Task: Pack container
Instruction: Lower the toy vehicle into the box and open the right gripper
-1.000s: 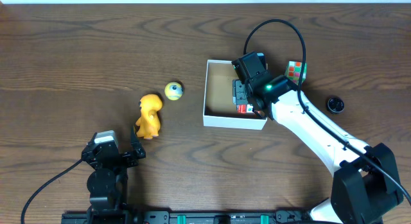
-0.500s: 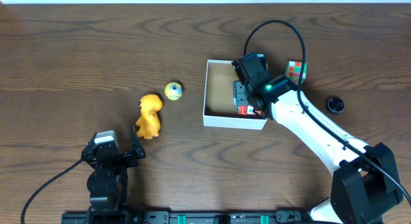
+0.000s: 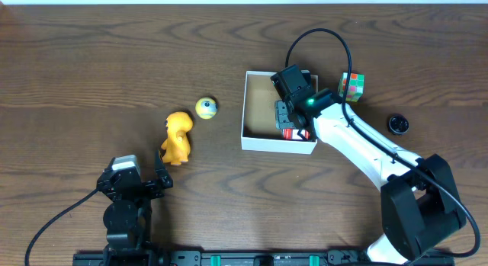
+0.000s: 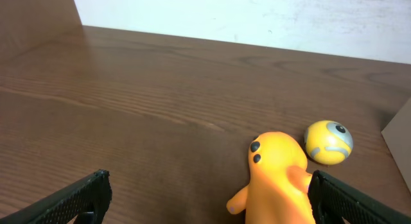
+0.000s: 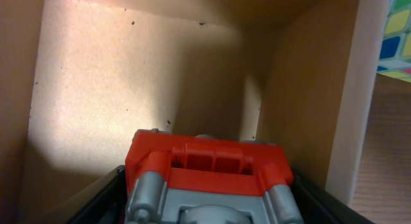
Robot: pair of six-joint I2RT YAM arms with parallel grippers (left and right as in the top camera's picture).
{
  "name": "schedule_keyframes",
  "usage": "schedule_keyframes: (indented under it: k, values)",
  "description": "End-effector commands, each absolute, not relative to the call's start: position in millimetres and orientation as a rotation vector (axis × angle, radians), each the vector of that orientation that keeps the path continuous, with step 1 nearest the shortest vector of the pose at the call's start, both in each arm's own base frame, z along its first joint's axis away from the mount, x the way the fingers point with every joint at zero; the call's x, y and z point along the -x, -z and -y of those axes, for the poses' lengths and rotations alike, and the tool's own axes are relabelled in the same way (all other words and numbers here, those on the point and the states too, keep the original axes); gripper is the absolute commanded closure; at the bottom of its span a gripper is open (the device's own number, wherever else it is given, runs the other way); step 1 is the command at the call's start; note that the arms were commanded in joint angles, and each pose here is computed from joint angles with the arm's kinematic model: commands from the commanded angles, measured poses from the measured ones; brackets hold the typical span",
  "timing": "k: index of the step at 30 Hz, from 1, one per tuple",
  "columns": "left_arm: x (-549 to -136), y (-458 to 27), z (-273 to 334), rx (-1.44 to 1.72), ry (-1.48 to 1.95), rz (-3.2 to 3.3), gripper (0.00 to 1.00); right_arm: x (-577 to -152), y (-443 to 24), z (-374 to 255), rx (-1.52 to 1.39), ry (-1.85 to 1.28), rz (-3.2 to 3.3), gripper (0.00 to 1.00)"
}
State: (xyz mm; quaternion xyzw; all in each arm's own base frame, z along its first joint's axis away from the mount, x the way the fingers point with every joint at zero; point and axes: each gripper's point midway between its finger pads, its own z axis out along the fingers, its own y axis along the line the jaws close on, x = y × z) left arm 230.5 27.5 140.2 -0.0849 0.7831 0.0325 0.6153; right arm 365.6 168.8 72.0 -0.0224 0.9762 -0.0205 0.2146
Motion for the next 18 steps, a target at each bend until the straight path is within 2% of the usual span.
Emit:
schedule_keyframes:
  k: [1, 6, 18]
  values:
    - [-230.1, -128.2, -30.3, 0.192, -0.101, -1.829, 0.02, -368.6, -78.0, -172.4, 0.048, 0.053, -2.687, 0.43]
    - [-230.1, -128.2, -30.3, 0.192, -0.101, -1.829, 0.02, -367.4, -77.4, -172.1, 0.049, 0.054, -2.692, 0.33]
    - [-230.1, -128.2, -30.3, 0.192, -0.101, -1.829, 0.02, -365.1, -76.2, -175.7, 0.057, 0.025, -2.706, 0.18]
